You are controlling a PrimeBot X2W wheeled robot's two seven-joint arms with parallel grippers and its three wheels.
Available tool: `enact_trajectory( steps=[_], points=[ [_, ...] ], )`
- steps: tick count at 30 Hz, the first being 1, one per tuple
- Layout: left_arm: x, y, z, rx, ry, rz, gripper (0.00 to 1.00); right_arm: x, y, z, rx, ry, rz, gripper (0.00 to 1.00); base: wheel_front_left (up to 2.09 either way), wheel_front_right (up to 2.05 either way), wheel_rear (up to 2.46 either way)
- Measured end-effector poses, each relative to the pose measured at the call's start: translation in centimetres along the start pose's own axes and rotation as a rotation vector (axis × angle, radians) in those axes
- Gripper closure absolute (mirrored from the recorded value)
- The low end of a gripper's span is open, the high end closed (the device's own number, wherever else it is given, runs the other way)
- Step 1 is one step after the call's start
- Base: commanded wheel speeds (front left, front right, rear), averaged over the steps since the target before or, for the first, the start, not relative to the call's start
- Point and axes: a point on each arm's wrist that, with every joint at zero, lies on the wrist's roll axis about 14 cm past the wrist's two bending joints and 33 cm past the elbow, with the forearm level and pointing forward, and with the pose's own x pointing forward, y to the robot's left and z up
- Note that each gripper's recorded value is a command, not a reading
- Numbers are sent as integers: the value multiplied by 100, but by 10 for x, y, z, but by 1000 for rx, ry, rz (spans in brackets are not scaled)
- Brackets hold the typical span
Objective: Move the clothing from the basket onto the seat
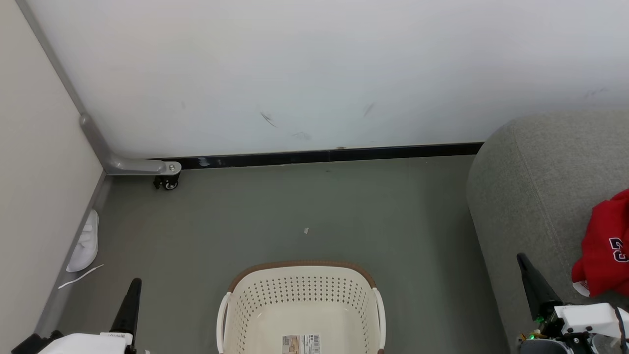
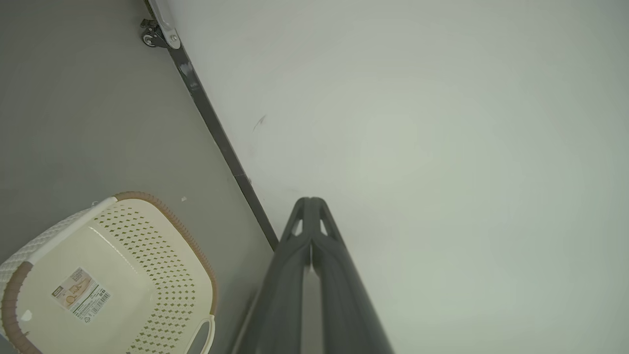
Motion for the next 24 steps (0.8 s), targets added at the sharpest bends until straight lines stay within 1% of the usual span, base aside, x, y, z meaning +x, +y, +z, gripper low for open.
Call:
enact_trajectory(
  steps=[8,14,24],
  points=[
    [3,-3,0,-110,-10,-23,100,7,13,5,120,-5,43,100,0,0,0],
    [7,-8,1,-118,-14,-39,100,7,13,5,124,-5,43,100,0,0,0],
    [7,-7,1,-118,-14,-36,100,7,13,5,124,-4,43,100,0,0,0]
  ],
)
